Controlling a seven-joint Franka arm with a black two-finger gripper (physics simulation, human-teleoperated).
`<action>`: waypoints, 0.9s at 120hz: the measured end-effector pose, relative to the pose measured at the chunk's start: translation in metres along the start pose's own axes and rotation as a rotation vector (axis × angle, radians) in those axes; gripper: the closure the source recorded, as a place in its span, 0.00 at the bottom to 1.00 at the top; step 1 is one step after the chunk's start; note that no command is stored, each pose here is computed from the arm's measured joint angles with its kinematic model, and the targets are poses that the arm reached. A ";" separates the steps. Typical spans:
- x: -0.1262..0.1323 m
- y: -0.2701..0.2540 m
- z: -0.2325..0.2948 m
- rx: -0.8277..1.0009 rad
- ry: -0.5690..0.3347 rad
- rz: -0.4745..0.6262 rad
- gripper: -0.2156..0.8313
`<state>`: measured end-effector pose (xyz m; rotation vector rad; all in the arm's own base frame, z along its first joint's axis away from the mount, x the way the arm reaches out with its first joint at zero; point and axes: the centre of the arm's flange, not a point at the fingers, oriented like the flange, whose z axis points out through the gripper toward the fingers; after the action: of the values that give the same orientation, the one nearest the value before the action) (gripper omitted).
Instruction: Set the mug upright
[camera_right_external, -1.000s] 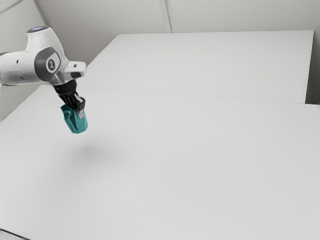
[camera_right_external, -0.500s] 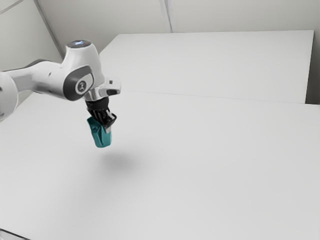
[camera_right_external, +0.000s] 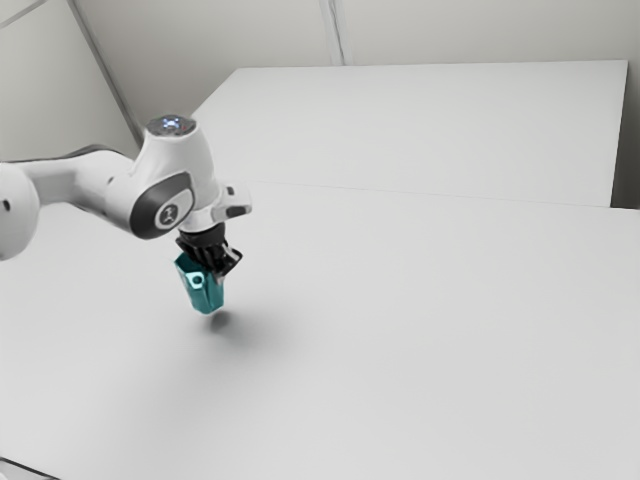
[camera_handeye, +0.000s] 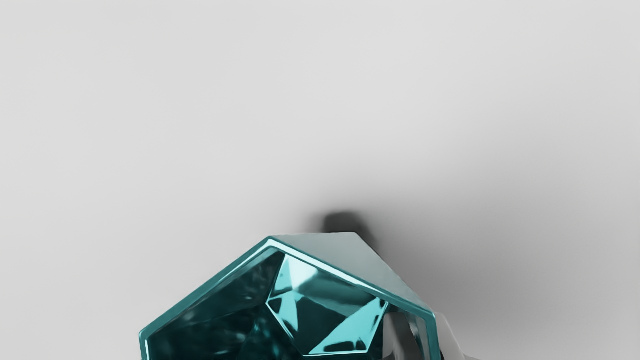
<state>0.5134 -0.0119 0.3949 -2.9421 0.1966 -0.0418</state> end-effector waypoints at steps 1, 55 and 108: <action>0.000 0.001 0.001 0.001 0.000 -0.001 0.96; 0.002 0.038 0.011 0.020 0.135 -0.069 0.96; 0.005 0.060 0.031 -0.007 0.193 -0.124 0.96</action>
<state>0.5119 -0.0649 0.3529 -2.9517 0.0412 -0.3434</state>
